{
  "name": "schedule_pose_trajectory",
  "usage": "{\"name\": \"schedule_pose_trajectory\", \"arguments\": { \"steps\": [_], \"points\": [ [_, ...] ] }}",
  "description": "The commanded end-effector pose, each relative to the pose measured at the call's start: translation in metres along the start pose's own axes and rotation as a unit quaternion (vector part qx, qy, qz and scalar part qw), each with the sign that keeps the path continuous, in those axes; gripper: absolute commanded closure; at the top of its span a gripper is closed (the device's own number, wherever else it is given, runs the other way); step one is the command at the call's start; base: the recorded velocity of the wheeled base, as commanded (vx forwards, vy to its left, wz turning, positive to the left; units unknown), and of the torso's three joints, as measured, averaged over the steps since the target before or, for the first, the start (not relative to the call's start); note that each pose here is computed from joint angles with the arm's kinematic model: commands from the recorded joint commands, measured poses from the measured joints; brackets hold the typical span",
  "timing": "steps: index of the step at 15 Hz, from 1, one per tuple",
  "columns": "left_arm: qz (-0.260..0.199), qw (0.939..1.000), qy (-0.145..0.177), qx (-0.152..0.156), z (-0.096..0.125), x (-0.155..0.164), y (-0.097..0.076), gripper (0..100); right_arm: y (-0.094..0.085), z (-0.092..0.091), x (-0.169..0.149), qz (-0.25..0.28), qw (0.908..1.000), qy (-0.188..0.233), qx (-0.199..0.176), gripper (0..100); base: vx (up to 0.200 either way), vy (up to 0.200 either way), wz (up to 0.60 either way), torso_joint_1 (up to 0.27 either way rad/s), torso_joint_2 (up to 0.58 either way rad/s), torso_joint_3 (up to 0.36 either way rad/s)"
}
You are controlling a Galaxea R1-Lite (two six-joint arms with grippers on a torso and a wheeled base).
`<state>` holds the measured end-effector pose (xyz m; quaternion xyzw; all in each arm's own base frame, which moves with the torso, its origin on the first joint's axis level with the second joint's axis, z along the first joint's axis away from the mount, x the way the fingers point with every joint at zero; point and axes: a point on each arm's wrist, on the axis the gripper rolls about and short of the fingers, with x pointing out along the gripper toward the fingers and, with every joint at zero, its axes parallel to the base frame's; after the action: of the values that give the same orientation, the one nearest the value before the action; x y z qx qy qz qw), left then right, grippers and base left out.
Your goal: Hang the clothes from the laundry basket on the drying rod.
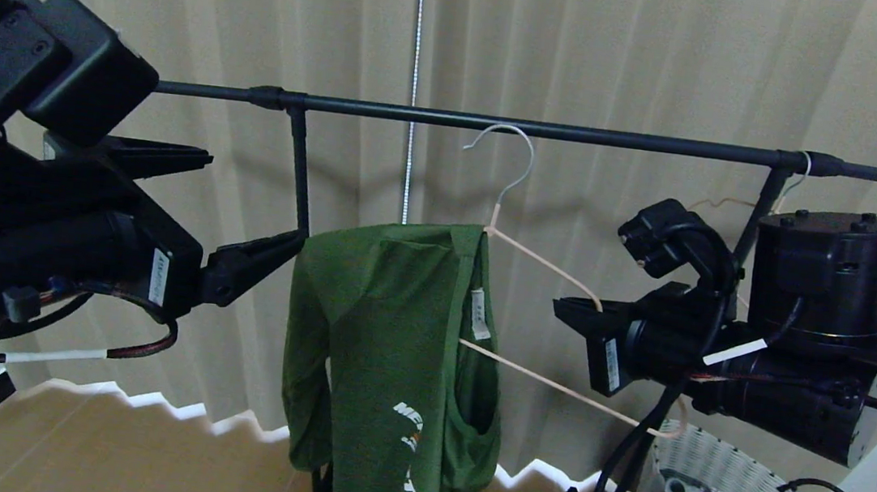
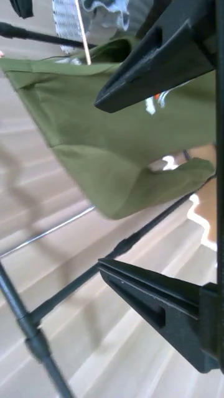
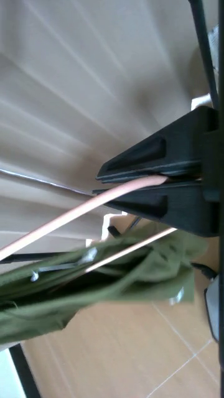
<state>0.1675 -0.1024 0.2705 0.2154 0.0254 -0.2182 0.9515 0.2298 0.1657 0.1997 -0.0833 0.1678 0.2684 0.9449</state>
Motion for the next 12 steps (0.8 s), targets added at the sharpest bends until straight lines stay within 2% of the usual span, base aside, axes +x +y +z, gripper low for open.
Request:
{"name": "schedule_pose_trajectory", "arguments": {
  "steps": [1,3,6,8,9,10,12],
  "points": [
    [-0.003,0.9998,0.008,0.017,-0.002,0.006,-0.002,0,0.002,-0.001,0.001,0.011,0.9999,0.001,-0.001,100,0.0,0.0,0.0,0.0,0.0,0.0],
    [-0.009,0.9994,0.016,0.028,-0.005,0.013,-0.004,0,0.007,-0.004,-0.002,0.036,0.9993,0.004,-0.004,100,0.0,0.0,0.0,0.0,0.0,0.0],
    [-0.02,0.9974,0.024,0.065,-0.01,0.024,-0.009,0,0.011,-0.009,-0.004,0.046,0.9989,0.011,-0.008,100,0.0,0.0,0.0,0.0,0.0,0.0],
    [-0.085,0.9915,0.009,0.098,-0.015,0.038,-0.016,0,0.017,-0.009,-0.005,0.064,0.9979,0.007,-0.011,100,0.0,0.0,0.0,0.0,0.0,0.0],
    [-0.085,0.9915,0.009,0.098,-0.015,0.038,-0.016,0,0.017,-0.009,-0.005,0.064,0.9979,0.007,-0.011,100,0.0,0.0,0.0,0.0,0.0,0.0],
    [-0.094,0.9897,0.009,0.108,-0.018,0.048,-0.019,0,0.021,-0.007,-0.006,0.071,0.9973,-0.016,-0.011,100,0.0,0.0,0.0,0.0,0.0,0.0],
    [-0.089,0.9901,0.004,0.108,-0.021,0.06,-0.021,0,0.025,-0.007,-0.007,0.083,0.9961,-0.028,-0.014,100,0.0,0.0,0.0,0.0,0.0,0.0]
  ]
}}
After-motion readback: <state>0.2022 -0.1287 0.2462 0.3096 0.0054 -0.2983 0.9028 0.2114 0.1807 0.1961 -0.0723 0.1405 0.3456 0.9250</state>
